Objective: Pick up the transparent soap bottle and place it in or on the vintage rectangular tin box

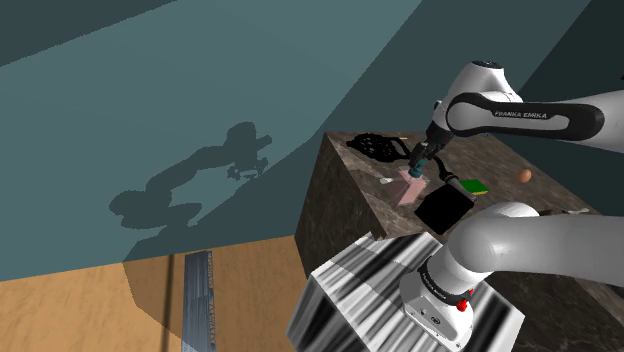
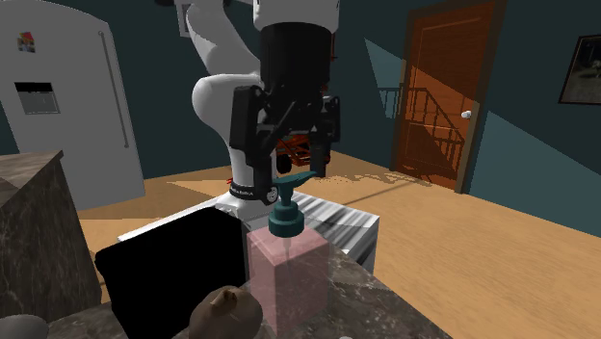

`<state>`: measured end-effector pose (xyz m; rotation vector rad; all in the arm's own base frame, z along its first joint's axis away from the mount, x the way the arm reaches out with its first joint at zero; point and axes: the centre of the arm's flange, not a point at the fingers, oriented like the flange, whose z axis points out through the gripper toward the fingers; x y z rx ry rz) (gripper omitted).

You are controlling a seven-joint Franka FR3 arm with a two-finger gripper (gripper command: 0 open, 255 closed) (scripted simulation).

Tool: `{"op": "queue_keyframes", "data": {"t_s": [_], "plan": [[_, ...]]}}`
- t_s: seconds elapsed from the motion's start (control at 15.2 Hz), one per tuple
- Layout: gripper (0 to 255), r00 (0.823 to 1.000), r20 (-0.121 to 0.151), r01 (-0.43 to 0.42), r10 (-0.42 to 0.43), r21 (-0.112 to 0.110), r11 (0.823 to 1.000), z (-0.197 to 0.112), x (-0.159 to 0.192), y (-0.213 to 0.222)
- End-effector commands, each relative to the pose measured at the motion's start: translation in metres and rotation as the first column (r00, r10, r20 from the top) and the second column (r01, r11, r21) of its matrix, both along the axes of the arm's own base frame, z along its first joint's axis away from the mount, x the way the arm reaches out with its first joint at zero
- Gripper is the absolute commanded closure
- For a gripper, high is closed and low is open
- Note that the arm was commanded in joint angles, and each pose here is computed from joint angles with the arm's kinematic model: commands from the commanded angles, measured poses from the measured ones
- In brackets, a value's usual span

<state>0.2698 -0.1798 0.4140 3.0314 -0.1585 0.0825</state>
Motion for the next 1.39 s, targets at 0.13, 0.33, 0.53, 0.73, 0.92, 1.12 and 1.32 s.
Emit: {"op": "queue_keyframes", "data": {"t_s": [0.13,0.33,0.53,0.73,0.92,1.12,1.32], "plan": [[0,1.0,0.001,0.0,0.0,0.0,1.0,-0.013,0.002,-0.001],[0,1.0,0.001,0.0,0.0,0.0,1.0,-0.013,0.002,-0.001],[0,1.0,0.001,0.0,0.0,0.0,1.0,-0.013,0.002,-0.001],[255,1.0,0.001,0.0,0.0,0.0,1.0,-0.013,0.002,-0.001],[255,1.0,0.001,0.0,0.0,0.0,1.0,-0.013,0.002,-0.001],[255,1.0,0.001,0.0,0.0,0.0,1.0,-0.013,0.002,-0.001],[255,1.0,0.001,0.0,0.0,0.0,1.0,-0.002,0.002,-0.001]]}}
